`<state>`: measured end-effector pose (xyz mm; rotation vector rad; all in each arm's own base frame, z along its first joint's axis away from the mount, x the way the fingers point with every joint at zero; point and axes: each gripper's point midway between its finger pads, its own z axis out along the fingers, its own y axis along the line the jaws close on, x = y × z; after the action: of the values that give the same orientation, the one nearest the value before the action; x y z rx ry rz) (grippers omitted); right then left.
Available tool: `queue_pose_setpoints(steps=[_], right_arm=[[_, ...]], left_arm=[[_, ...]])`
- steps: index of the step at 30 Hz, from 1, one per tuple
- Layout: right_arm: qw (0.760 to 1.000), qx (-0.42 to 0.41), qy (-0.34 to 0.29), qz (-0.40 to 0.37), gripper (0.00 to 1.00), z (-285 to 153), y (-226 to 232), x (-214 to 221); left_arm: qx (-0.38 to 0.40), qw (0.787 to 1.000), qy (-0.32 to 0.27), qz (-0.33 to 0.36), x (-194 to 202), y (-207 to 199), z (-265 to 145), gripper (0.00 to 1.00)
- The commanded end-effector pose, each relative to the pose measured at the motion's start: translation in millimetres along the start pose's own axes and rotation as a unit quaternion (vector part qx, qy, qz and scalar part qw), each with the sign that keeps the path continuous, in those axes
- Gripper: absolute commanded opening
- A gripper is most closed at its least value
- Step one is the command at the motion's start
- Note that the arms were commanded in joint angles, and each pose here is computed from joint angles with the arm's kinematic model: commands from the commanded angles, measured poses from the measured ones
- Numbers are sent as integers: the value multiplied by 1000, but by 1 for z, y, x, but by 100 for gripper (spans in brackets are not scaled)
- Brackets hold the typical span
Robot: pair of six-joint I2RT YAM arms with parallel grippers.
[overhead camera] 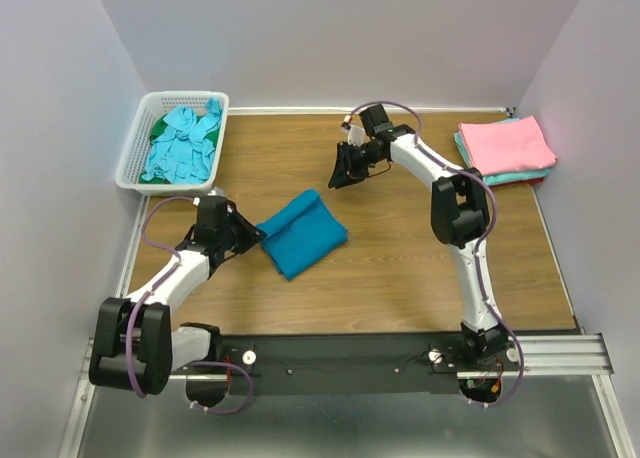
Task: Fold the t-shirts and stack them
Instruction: Fold the tshirt
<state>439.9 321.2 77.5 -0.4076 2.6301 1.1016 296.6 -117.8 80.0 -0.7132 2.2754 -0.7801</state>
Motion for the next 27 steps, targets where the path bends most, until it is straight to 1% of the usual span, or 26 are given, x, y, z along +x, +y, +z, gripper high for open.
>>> queue_pose_setpoints(steps=[1,2,3,5,6,8,9,11,12,14,15,17,18,19,20,21,22,23,24,25,26,27], right_arm=[[999,18,-28,-5,43,0,-13,-20],[999,21,-40,-13,47,-9,-6,-25],[999,26,-44,-15,50,-13,-5,-25],[997,36,-61,-23,52,-26,1,-29],[996,43,-78,-32,55,-38,7,-31],[993,40,-98,-44,55,-51,17,-32],[991,21,-119,-63,55,-65,34,-38],[993,-3,-107,-58,55,-63,38,-22],[991,-35,-108,-67,54,-65,50,-21],[990,-77,-104,-62,52,-62,63,-10],[989,-91,-100,-60,49,-57,69,-6],[986,-123,-101,-58,47,-47,82,-5],[984,-143,-88,-60,47,-38,94,3],[984,-151,-78,-49,47,-25,94,5],[983,-160,-73,-52,47,-17,98,7],[979,-176,-75,-66,47,-9,111,2],[979,-182,-71,-59,47,-1,114,2],[978,-188,-69,-57,47,16,109,0],[976,-199,-67,-59,47,23,114,1],[973,-211,-78,-54,47,33,114,-7],[970,-221,-89,-57,47,30,121,-14],[970,-223,-84,-42,47,43,112,-12]], left_arm=[[-23,999,-43,-11,-18,7,5,24],[-19,998,-62,-7,-30,-1,1,31],[-17,997,-72,-3,-35,-5,-2,43],[-13,995,-101,9,-51,-17,-13,54],[-9,992,-128,17,-62,-23,-24,63],[-8,989,-146,32,-70,-30,-37,68],[-8,984,-170,45,-78,-34,-48,68],[-8,984,-168,61,-73,-35,-55,66],[0,984,-166,69,-69,-38,-59,64],[10,987,-136,80,-47,-40,-55,58],[29,990,-109,80,-31,-47,-52,53],[52,991,-90,85,-14,-51,-44,45],[56,992,-74,80,-6,-50,-36,39],[72,991,-78,84,-6,-56,-32,37],[72,991,-73,83,-4,-55,-26,35],[65,992,-70,80,-4,-52,-15,31],[78,991,-83,76,-12,-60,-11,29],[78,990,-90,70,-19,-60,-6,28],[73,993,-74,64,-17,-55,6,28],[86,991,-85,55,-27,-62,10,27],[87,991,-87,49,-32,-60,16,26],[75,993,-80,40,-35,-49,28,26]])
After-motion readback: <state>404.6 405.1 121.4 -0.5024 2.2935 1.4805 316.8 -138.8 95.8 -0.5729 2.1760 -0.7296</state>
